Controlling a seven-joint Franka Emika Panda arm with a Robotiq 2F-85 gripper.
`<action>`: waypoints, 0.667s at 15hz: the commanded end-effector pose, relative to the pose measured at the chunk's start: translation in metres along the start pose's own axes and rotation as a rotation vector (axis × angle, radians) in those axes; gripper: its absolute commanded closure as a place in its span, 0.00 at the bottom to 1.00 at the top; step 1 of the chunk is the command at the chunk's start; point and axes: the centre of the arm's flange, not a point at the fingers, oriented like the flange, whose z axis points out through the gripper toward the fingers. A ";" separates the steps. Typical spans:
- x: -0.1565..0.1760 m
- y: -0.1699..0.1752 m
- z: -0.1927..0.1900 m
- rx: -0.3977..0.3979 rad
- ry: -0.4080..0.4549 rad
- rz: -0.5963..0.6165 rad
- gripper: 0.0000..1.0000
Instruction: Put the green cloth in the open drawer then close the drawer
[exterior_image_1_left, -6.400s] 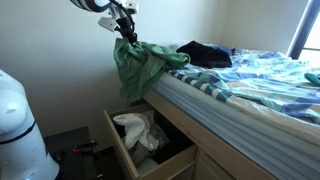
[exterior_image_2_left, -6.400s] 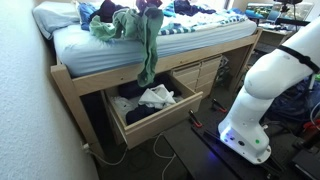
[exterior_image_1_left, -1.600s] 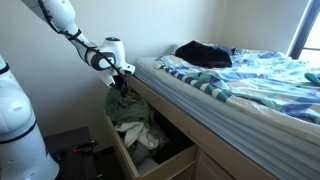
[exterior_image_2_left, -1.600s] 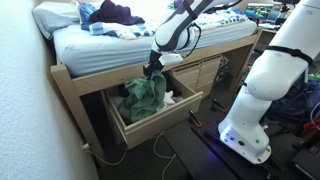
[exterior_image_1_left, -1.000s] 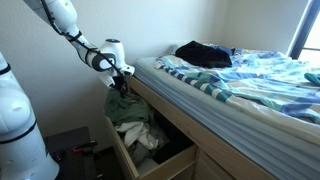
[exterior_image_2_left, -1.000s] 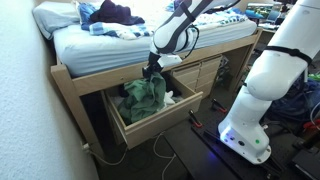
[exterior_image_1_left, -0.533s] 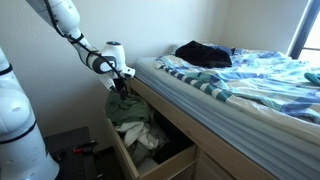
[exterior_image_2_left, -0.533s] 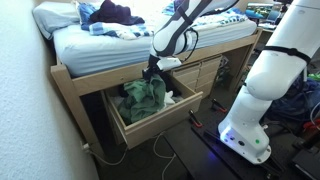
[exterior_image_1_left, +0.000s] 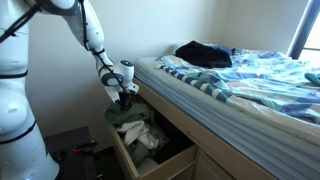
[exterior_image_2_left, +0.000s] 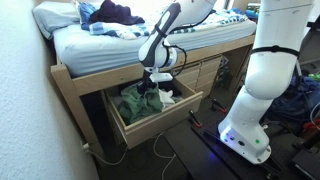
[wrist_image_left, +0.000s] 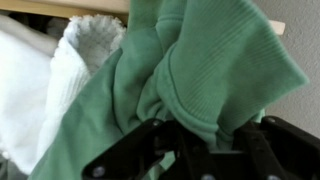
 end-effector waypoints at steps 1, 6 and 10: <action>0.027 0.001 0.047 0.035 -0.061 0.004 0.94; 0.038 0.000 0.081 0.047 -0.120 -0.006 0.94; 0.044 0.000 0.091 0.036 -0.140 -0.004 0.94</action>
